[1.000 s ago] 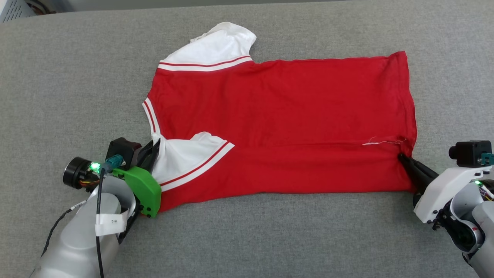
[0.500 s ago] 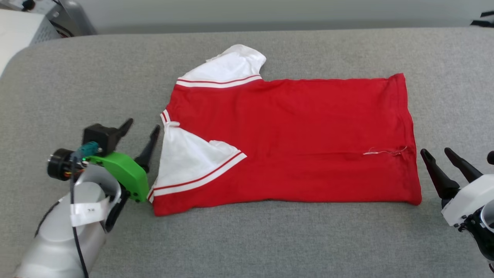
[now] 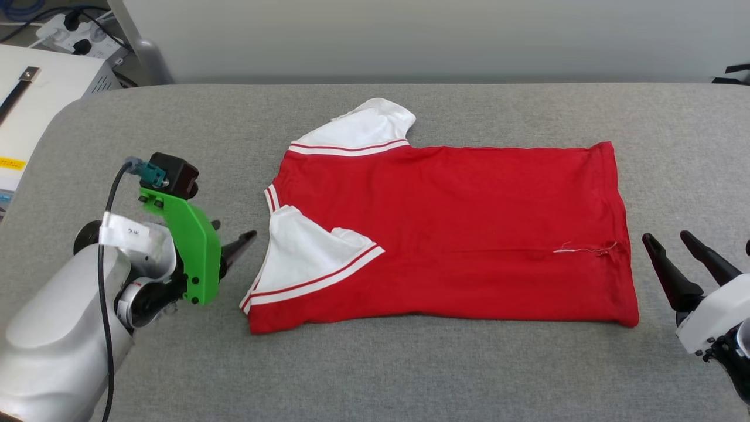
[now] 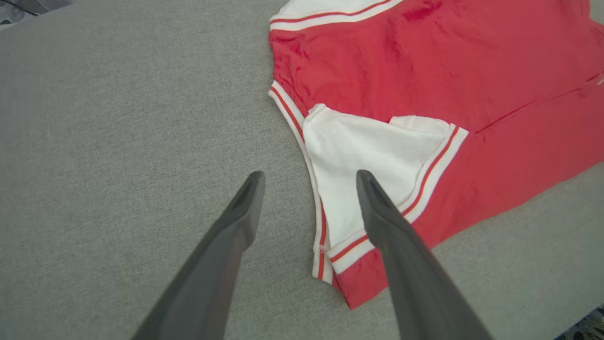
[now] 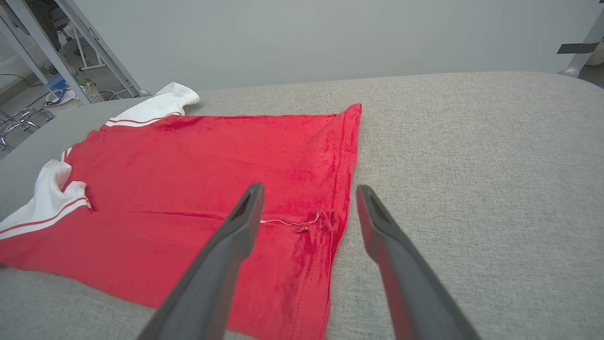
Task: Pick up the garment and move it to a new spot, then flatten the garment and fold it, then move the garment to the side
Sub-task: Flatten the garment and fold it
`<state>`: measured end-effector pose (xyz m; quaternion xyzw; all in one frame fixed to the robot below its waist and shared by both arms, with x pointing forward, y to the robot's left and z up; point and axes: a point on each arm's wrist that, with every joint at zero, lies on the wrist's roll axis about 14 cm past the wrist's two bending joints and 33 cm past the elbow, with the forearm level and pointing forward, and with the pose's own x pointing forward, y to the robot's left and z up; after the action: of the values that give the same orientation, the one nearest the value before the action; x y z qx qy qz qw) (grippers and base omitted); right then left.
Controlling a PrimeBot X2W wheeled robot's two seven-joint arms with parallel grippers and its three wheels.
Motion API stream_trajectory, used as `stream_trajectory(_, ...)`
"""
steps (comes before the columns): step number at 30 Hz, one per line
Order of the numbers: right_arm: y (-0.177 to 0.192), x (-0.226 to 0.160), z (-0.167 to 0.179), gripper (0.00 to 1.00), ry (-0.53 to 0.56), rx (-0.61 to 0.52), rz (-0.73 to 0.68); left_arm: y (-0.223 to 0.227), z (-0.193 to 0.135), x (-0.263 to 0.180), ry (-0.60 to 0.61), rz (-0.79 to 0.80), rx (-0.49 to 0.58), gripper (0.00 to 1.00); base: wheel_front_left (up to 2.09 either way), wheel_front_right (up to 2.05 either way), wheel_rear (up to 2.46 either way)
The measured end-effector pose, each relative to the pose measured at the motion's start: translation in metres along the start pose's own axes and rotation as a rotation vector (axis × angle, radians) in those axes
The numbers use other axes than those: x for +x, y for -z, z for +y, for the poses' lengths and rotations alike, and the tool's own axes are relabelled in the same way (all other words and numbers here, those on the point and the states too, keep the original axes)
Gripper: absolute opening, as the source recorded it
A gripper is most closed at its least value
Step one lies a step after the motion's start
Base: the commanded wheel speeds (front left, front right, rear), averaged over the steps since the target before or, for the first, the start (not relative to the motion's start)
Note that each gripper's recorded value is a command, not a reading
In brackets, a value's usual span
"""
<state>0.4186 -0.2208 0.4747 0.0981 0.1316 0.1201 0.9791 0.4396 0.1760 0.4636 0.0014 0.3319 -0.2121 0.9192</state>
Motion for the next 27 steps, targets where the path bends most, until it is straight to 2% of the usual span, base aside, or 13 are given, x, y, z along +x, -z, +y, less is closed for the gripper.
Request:
stream_trajectory(6,0.000,-0.001,0.006,1.00,-0.001,0.005,0.008,0.038,-0.013,-0.002,0.052,0.254,0.037,1.00,0.00,0.00,0.00)
stream_trajectory(10,0.005,-0.001,0.005,1.00,0.009,0.020,0.025,0.060,-0.020,0.001,0.077,0.367,0.061,1.00,0.00,0.00,0.00)
stream_trajectory(14,0.012,0.000,0.003,1.00,0.019,0.030,0.047,0.078,-0.016,0.009,0.072,0.431,0.052,1.00,0.00,0.00,0.00)
stream_trajectory(16,0.022,0.002,0.004,1.00,0.023,0.045,0.076,0.096,-0.015,0.019,0.073,0.483,0.006,1.00,0.00,0.00,0.00)
stream_trajectory(23,0.033,0.005,-0.001,1.00,0.036,0.053,0.107,0.115,-0.017,0.031,0.096,0.547,-0.040,1.00,0.00,0.00,0.00)
stream_trajectory(24,0.033,0.005,-0.002,1.00,0.038,0.052,0.108,0.117,-0.017,0.032,0.098,0.556,-0.032,0.89,0.00,0.00,0.00)
stream_trajectory(25,0.034,0.005,-0.002,1.00,0.040,0.052,0.109,0.117,-0.017,0.033,0.100,0.560,-0.017,0.41,0.00,0.00,0.00)
stream_trajectory(26,0.035,0.005,-0.003,1.00,0.042,0.052,0.114,0.117,-0.016,0.034,0.100,0.558,-0.009,0.00,0.00,0.00,0.00)
stream_trajectory(27,0.035,0.005,-0.004,1.00,0.043,0.048,0.119,0.117,-0.016,0.034,0.100,0.557,-0.008,0.00,0.00,0.00,0.00)
